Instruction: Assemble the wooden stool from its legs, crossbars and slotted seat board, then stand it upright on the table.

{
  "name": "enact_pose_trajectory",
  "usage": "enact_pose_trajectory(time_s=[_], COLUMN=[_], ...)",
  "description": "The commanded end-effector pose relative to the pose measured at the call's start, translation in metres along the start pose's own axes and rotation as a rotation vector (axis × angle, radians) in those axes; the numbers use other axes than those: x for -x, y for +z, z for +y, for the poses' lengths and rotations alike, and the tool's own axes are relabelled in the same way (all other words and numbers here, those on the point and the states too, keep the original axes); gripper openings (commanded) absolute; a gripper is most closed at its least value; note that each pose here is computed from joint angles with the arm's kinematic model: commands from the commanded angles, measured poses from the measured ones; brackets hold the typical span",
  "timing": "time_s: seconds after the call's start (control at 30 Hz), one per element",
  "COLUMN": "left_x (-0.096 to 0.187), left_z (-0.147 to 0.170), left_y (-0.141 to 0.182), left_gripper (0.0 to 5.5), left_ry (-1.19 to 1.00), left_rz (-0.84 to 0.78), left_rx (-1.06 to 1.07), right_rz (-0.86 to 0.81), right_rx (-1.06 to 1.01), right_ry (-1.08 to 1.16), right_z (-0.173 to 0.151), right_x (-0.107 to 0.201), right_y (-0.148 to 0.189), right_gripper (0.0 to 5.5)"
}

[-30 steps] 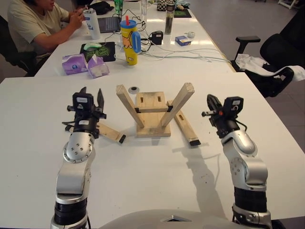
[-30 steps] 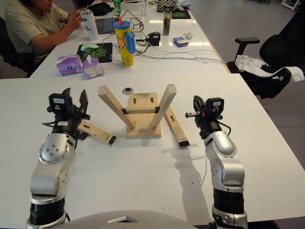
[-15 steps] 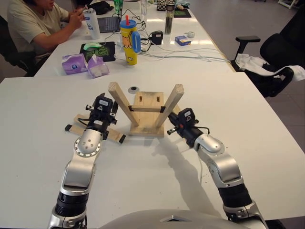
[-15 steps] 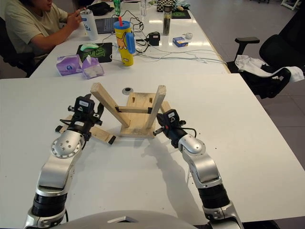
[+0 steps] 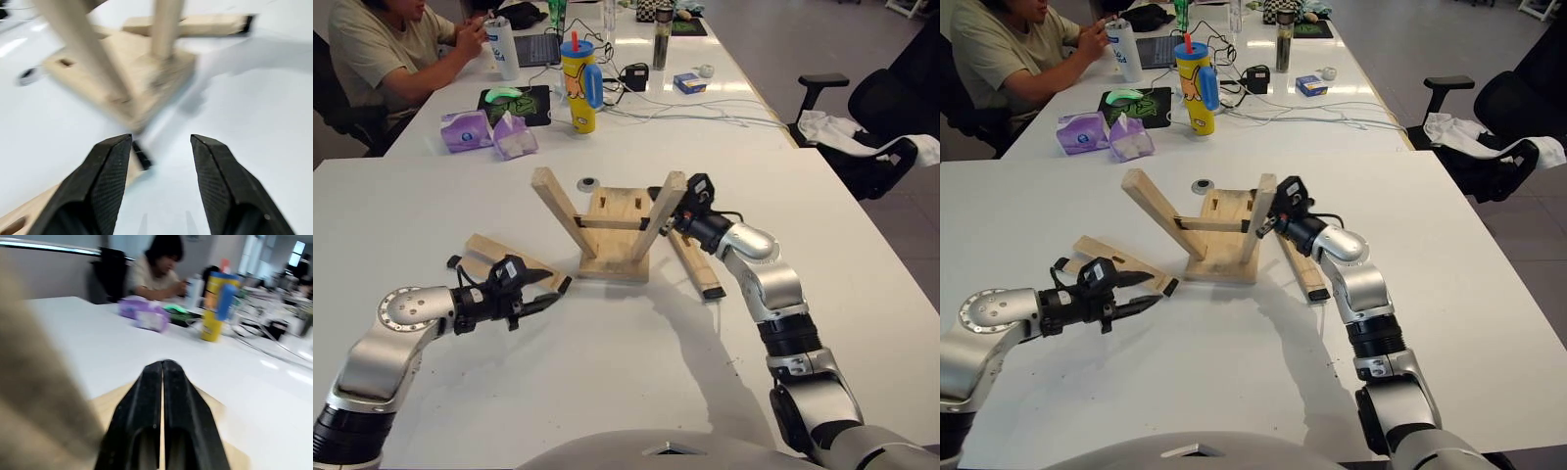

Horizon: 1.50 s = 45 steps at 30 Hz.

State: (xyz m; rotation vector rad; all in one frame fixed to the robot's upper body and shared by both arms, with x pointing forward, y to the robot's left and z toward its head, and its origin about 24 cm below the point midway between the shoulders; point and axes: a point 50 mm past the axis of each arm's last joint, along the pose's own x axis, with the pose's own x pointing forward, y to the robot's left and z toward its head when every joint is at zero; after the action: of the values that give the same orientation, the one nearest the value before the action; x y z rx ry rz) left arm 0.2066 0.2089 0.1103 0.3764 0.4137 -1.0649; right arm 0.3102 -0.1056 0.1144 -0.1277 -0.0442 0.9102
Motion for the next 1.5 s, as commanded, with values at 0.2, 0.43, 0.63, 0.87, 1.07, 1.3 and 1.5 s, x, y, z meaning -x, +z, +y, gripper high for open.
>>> enact_pose_trajectory(time_s=[0.2, 0.43, 0.63, 0.87, 1.07, 1.3, 1.5], left_x=[-0.029, -0.048, -0.046, -0.046, -0.053, -0.082, -0.109], left_z=[-0.035, -0.036, -0.034, -0.034, -0.016, 0.015, 0.037], left_y=[-0.015, -0.016, -0.03, -0.038, -0.043, -0.039, -0.034], left_gripper=[2.24, 2.24, 2.24, 2.24, 2.24, 2.24, 2.24], left_ry=[-0.089, -0.002, 0.038, 0.045, 0.173, 0.32, 0.359], left_rz=[0.129, 0.133, 0.219, 0.273, 0.326, 0.347, 0.31], left_rx=[0.095, 0.11, 0.107, 0.093, 0.036, -0.09, -0.093], right_rz=[-0.031, -0.075, 0.216, 0.529, 0.829, 0.877, 0.782], right_rx=[0.044, 0.036, 0.192, 0.323, 0.324, 0.261, 0.187], right_ry=[0.417, 0.489, 0.184, 0.216, 0.478, 0.581, 0.562], right_z=[0.057, 0.093, 0.023, 0.009, 0.028, 0.059, 0.096], right_x=[-0.014, -0.034, -0.016, -0.013, 0.022, 0.044, 0.028], right_y=[0.005, 0.013, -0.027, -0.076, -0.099, -0.092, -0.089], right_gripper=[0.0, 0.0, 0.0, 0.0, 0.0, 0.0, 0.0])
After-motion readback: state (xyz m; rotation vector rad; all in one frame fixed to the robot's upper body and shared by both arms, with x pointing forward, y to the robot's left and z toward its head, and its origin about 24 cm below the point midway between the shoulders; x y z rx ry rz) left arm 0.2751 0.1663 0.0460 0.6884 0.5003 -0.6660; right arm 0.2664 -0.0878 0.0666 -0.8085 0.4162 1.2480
